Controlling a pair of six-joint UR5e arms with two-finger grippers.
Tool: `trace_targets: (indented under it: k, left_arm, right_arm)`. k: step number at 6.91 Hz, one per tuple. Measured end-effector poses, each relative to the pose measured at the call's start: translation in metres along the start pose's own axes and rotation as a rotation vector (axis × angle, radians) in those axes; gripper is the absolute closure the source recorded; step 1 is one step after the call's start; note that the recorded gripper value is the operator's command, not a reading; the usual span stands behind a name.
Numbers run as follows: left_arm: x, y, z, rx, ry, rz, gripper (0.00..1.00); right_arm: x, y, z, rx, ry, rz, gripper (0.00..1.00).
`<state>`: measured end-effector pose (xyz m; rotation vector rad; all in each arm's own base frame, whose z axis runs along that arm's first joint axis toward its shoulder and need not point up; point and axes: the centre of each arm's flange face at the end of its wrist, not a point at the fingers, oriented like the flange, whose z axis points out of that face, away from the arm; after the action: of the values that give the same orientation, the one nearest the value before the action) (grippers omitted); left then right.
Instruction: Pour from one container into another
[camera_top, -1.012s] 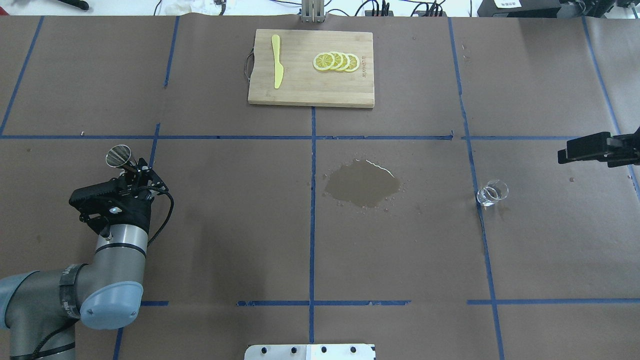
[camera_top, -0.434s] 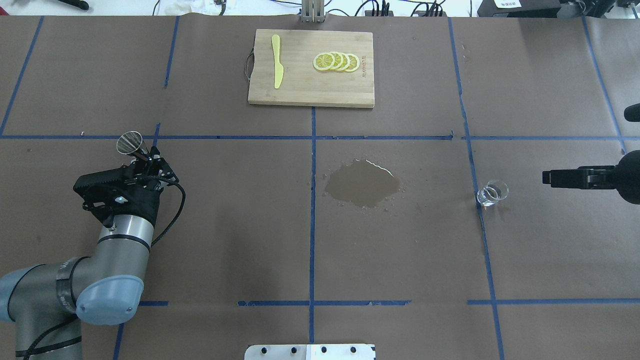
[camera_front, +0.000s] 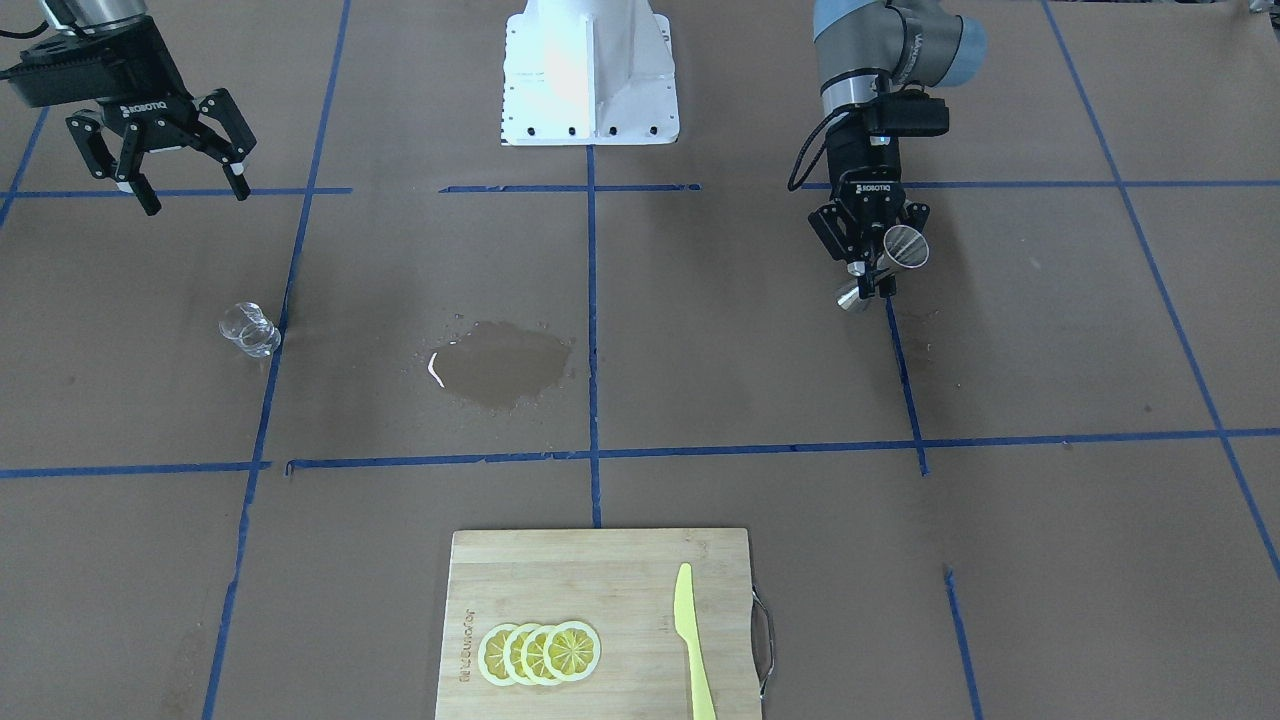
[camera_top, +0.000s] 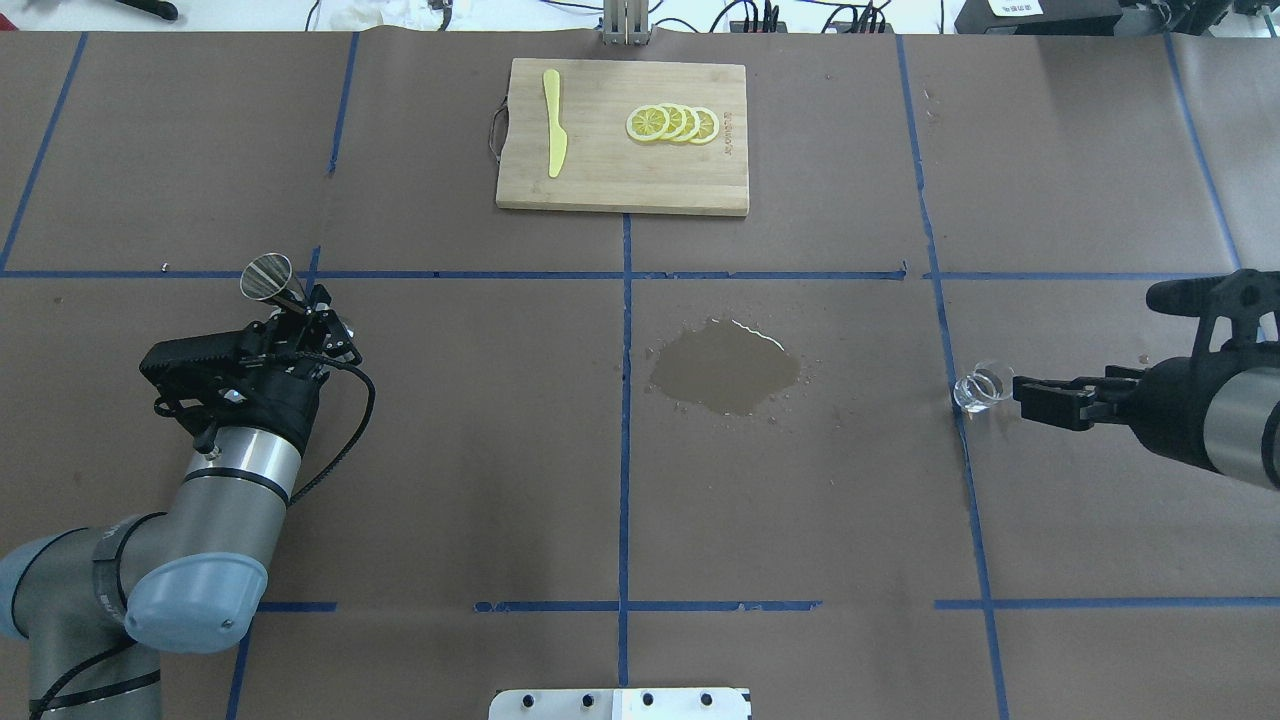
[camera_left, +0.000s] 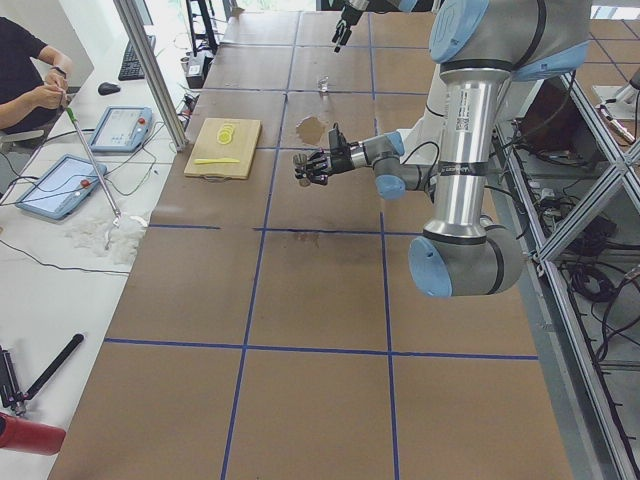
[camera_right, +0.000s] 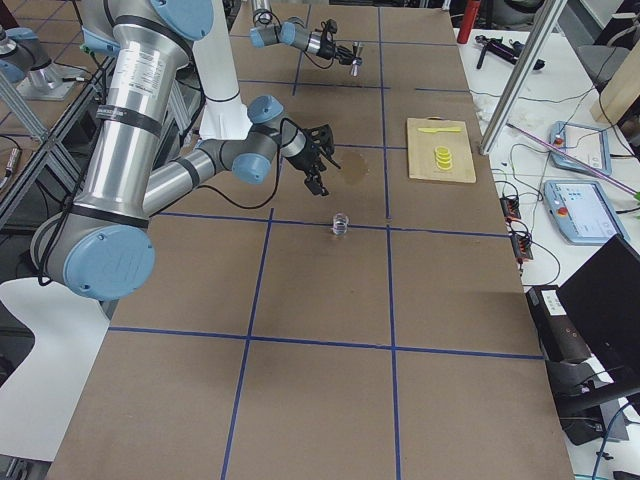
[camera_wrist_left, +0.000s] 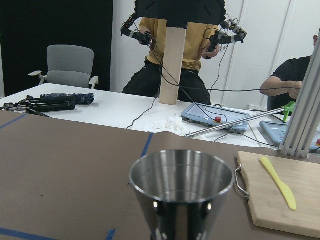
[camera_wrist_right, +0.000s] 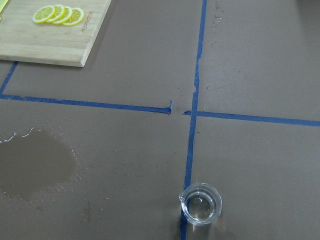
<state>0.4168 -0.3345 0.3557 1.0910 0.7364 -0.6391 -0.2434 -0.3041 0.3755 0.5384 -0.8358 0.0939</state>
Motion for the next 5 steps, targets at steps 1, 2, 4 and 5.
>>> trace_targets:
  k: [1, 2, 4, 5]
  left_arm:
    - [-0.001, -0.001, 0.001, 0.002, 0.003, 0.004, 1.00]
    - [-0.002, -0.002, 0.001, 0.002, 0.005, 0.015, 1.00]
    - [-0.002, -0.003, -0.002, -0.025, 0.040, 0.040, 1.00]
    - [-0.004, -0.004, -0.003, -0.038, 0.070, 0.065, 1.00]
  right_arm:
    - [0.006, 0.015, 0.009, 0.035, 0.008, -0.017, 0.00]
    - [0.025, 0.032, 0.019, 0.081, 0.008, -0.031, 0.00]
    - [0.058, 0.061, 0.042, 0.179, 0.026, -0.056, 0.00]
    - [0.062, 0.074, 0.052, 0.220, 0.044, -0.050, 0.00]
